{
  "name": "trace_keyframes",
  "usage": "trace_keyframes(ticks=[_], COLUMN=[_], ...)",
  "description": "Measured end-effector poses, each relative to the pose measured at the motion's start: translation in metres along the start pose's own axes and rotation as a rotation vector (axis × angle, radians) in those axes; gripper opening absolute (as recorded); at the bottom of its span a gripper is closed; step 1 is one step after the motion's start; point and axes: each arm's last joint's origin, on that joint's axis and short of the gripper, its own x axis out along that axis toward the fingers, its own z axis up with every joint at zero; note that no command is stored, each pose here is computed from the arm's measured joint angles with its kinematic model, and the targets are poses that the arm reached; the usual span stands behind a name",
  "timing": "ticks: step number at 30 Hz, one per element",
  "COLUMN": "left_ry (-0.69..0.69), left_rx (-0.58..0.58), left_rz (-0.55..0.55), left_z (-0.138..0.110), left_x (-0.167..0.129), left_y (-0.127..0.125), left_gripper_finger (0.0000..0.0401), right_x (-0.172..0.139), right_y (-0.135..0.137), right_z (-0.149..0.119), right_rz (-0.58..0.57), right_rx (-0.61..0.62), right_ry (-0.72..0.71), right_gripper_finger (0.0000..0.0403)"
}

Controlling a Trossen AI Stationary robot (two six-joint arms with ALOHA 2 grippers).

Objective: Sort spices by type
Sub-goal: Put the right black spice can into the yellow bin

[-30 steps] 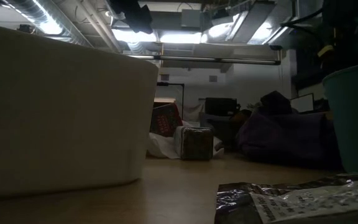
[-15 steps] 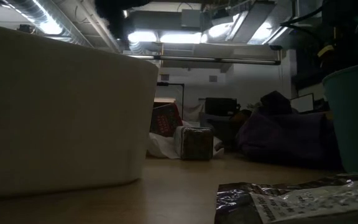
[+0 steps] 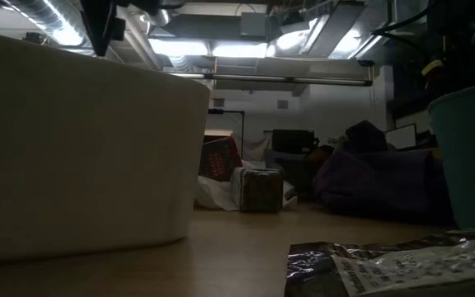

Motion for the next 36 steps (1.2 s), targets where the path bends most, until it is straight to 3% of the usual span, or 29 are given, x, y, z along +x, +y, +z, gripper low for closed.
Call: trace_keyframes(ticks=[6,29,36], left_ry=[0.008,-0.02,-0.019], left_rx=[-0.062,-0.01,-0.012], left_rz=[0.001,0.088,0.089], left_z=[-0.007,-0.014,-0.014], left_x=[0.002,0.003,0.003], left_y=[-0.014,-0.023,-0.023], left_gripper_finger=[0.0155,0.0155,0.0155], right_x=[0.0,0.001,0.004], right_y=[0.0,0.0,0.001], right_z=[0.0,0.001,-0.001], right_rz=[-0.003,-0.014,-0.031], right_rx=[0.001,-0.026,-0.037], right_ry=[-0.006,-0.025,-0.001], right_gripper_finger=[0.0154,0.0155,0.0209])
